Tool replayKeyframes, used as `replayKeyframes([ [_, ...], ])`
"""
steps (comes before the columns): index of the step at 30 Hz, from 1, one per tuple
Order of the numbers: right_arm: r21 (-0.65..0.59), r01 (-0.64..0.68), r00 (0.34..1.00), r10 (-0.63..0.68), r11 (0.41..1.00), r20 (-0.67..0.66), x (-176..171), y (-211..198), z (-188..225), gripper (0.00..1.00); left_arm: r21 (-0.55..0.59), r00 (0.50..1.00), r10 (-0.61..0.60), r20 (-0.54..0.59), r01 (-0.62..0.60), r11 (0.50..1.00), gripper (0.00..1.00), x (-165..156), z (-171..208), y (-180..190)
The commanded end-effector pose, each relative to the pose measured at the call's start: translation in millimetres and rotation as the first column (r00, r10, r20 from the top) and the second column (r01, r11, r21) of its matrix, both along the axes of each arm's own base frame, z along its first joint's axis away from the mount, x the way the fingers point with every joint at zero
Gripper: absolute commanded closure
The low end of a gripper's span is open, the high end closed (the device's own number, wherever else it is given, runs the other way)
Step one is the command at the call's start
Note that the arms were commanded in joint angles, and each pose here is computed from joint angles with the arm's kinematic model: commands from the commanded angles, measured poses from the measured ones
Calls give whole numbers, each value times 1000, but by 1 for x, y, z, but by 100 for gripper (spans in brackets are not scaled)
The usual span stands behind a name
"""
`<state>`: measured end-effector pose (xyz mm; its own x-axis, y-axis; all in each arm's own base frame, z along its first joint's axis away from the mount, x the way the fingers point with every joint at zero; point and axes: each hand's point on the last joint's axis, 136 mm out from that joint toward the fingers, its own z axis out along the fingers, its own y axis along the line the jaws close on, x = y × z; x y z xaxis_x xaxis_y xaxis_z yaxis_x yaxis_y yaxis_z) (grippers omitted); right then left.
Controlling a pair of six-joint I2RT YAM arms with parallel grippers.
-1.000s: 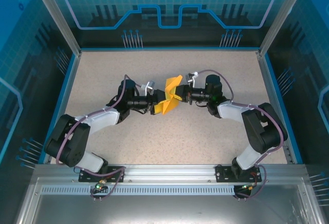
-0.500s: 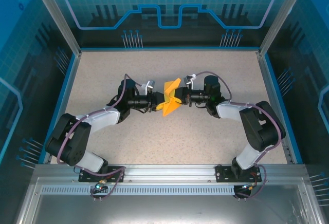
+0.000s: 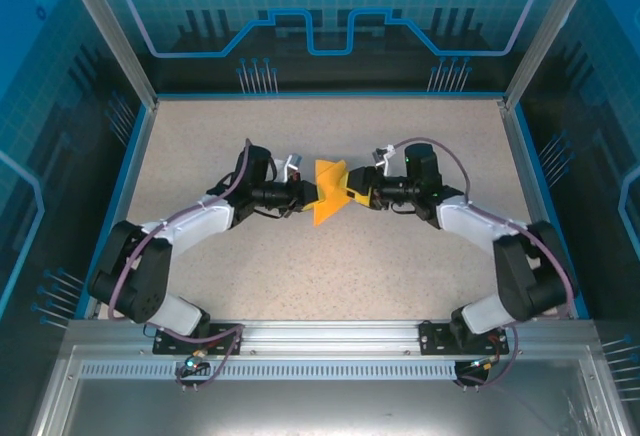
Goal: Fold a paper plane with a square sheet of paper (pick it up from the middle)
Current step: Turn over the paper at the center of the table.
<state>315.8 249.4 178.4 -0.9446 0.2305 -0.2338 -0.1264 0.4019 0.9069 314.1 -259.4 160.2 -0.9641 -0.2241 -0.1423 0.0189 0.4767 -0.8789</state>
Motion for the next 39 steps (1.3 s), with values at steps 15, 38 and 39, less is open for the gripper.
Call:
replayKeyframes([
  [15, -498, 287, 956, -278, 818, 94, -37, -97, -57, 16, 980, 984, 61, 166, -172, 103, 92, -1, -37, 122],
  [38, -520, 245, 967, -244, 818, 72, -57, -57, -80, 19, 633, 999, 54, -1, -41, 773, 30, 28, -43, 21],
  [39, -523, 244, 968, -238, 817, 80, -56, -47, -79, 20, 616, 996, 90, -5, -68, 785, 28, 31, -41, 32],
])
